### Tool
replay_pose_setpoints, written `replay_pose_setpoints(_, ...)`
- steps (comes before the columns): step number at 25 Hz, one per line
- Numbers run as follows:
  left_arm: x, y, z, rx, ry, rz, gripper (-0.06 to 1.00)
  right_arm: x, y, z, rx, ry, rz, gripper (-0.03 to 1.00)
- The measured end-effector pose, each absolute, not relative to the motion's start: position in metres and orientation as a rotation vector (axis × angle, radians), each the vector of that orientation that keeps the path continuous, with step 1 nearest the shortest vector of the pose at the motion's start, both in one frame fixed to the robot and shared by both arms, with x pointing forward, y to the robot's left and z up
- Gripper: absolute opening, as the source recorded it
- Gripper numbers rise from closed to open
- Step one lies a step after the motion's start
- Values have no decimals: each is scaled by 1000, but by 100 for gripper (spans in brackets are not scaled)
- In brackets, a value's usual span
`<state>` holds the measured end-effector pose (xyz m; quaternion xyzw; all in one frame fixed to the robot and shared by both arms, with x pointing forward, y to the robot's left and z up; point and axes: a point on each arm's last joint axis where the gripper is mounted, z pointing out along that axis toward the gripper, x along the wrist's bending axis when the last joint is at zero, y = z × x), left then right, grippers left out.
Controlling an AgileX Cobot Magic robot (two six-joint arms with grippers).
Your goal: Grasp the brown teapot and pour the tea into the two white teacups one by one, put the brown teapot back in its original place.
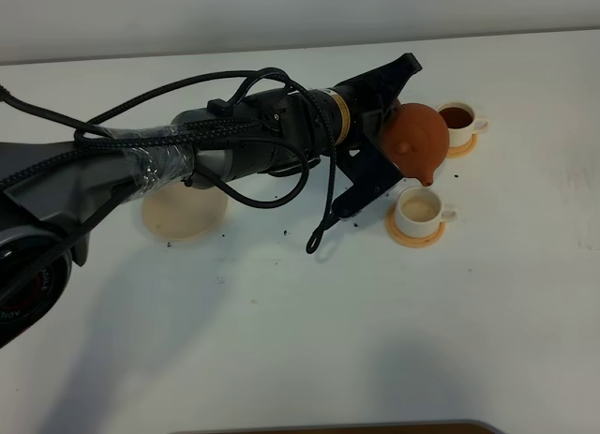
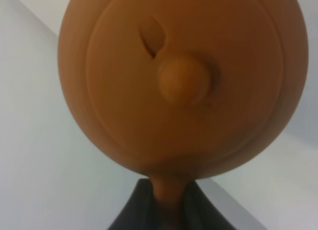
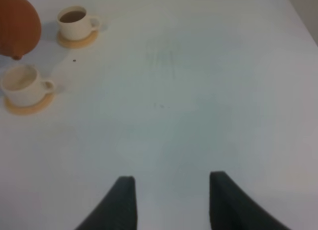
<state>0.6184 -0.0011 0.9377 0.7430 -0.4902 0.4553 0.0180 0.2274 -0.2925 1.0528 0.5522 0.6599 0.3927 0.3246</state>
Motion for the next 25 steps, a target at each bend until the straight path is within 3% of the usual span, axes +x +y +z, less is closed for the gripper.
replay_pose_setpoints(25,618,-5,940,2152,-1785,1480,14,227,-293,1053,1448,1730,1030,38)
